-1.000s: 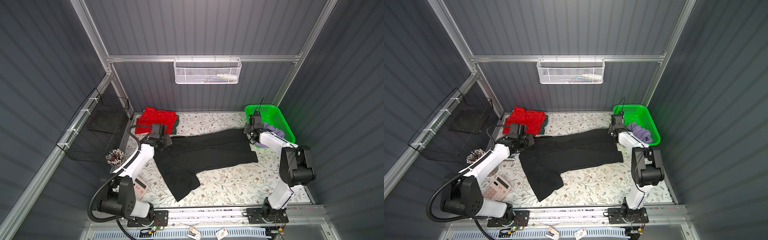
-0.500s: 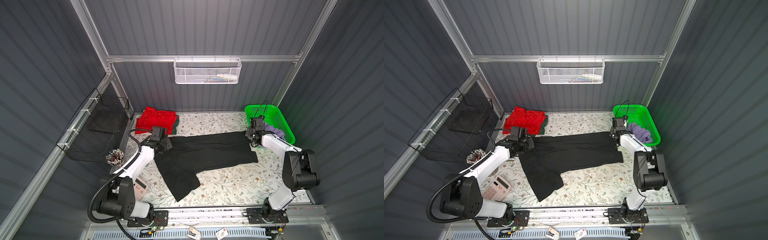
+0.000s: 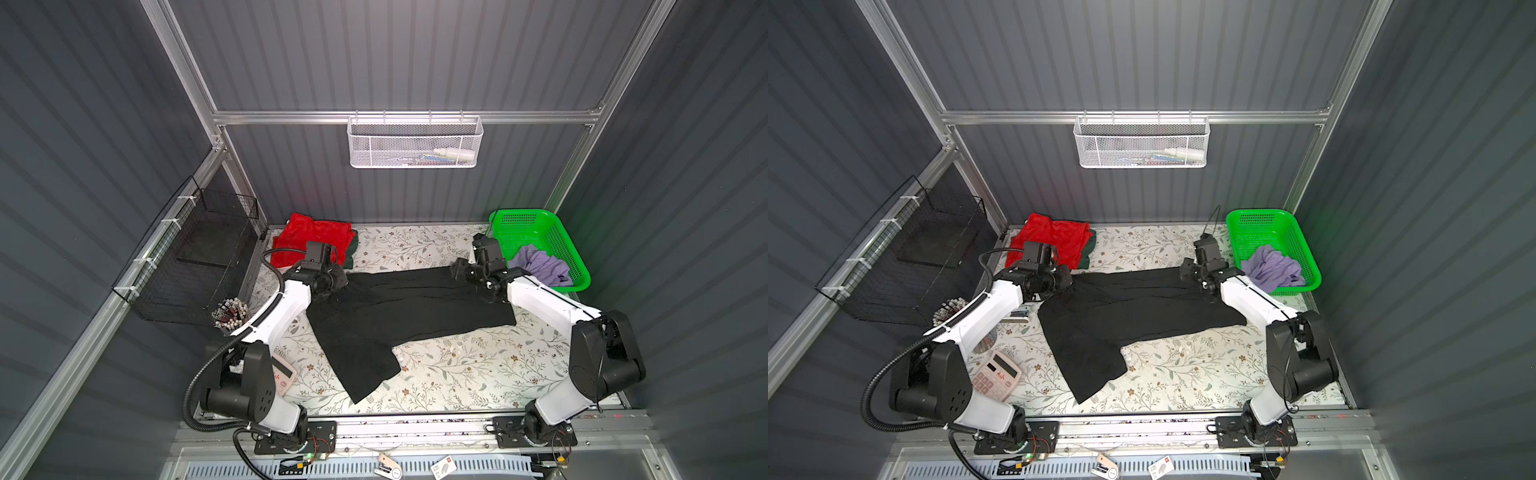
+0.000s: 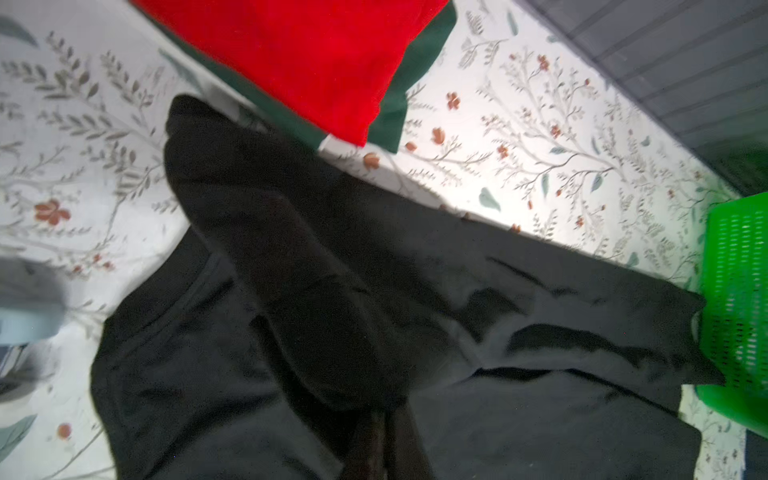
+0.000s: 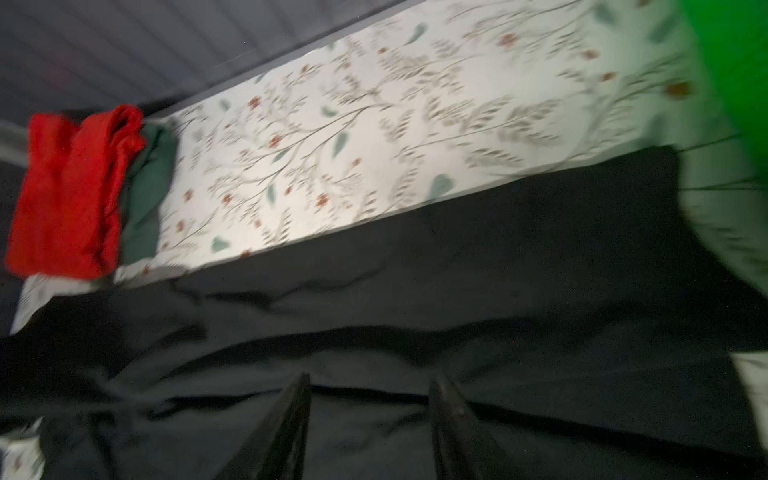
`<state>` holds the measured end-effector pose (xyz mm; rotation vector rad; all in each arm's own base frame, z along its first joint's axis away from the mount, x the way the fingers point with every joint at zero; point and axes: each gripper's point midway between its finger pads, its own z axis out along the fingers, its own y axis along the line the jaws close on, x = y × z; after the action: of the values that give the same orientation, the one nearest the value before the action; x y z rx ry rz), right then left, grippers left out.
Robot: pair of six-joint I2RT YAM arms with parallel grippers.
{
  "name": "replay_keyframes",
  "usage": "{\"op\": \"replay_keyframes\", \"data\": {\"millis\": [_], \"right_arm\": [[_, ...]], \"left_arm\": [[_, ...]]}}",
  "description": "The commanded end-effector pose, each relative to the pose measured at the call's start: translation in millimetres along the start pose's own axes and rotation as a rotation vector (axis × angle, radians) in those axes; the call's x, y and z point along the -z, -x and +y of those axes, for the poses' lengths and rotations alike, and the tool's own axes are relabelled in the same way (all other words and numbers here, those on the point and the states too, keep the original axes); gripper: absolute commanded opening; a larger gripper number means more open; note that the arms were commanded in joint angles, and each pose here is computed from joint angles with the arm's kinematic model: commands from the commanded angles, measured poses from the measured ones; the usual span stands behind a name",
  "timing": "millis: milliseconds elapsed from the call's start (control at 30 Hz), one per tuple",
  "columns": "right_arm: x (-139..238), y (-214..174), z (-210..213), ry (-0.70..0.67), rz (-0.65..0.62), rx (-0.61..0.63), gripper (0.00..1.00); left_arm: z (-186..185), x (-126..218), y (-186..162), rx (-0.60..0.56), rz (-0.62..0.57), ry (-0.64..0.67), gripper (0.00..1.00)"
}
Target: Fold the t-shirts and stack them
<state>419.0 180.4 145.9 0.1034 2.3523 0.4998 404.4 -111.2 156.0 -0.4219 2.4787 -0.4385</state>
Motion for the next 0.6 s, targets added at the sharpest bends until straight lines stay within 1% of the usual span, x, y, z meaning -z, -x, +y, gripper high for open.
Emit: {"op": "replay_keyframes", "data": {"millis": [0,67,133,167,200,233,267,300,367,400,467,500,567], "right_arm": [[-12.2,-17.0,19.4,0.075,0.057,0.002,0.47],[-15.5,-21.4,20.8,0.082,0.073,-0.014,0.47],[-16.7,-23.1,19.9,0.079,0.081,-0.018,0.47],[-15.7,-23.1,19.9,0.077,0.085,-0.017,0.47],[-13.7,-22.5,20.5,0.075,0.089,-0.009,0.47],[-11.5,-21.9,20.7,0.072,0.091,-0.005,0.48],[-8.7,-20.5,20.0,0.065,0.089,-0.001,0.5],[-6.2,-19.7,19.4,0.06,0.088,0.005,0.55],[0.1,-16.2,15.0,0.03,0.085,0.049,0.66],[3.6,-13.1,8.9,-0.009,0.078,0.065,0.69],[11.4,-5.7,-1.7,-0.068,0.065,0.09,0.7],[13.6,-4.1,-2.6,-0.069,0.064,0.098,0.7],[17.7,-0.9,-0.5,-0.045,0.064,0.095,0.7]], "left_arm": [[-7.2,-9.2,24.7,-0.029,-0.025,0.018,0.0],[-6.8,-20.8,42.0,-0.043,-0.053,0.054,0.0],[-14.4,-32.7,67.2,-0.072,-0.092,0.074,0.0],[-16.3,-41.4,72.3,-0.087,-0.08,0.086,0.0],[-18.0,-50.8,74.2,-0.104,-0.059,0.092,0.18],[-18.3,-58.1,74.5,-0.114,-0.039,0.099,0.41],[-17.9,-65.5,73.2,-0.125,-0.019,0.105,0.56],[-16.1,-69.1,72.0,-0.132,-0.009,0.114,0.64],[-7.7,-67.1,69.9,-0.135,-0.022,0.15,0.74],[-5.6,-62.9,69.1,-0.132,-0.044,0.148,0.81],[1.5,-50.2,65.2,-0.122,-0.098,0.148,0.91],[4.2,-45.3,62.5,-0.12,-0.112,0.147,0.91],[20.4,-38.6,45.9,-0.115,-0.105,0.183,0.92]]}}
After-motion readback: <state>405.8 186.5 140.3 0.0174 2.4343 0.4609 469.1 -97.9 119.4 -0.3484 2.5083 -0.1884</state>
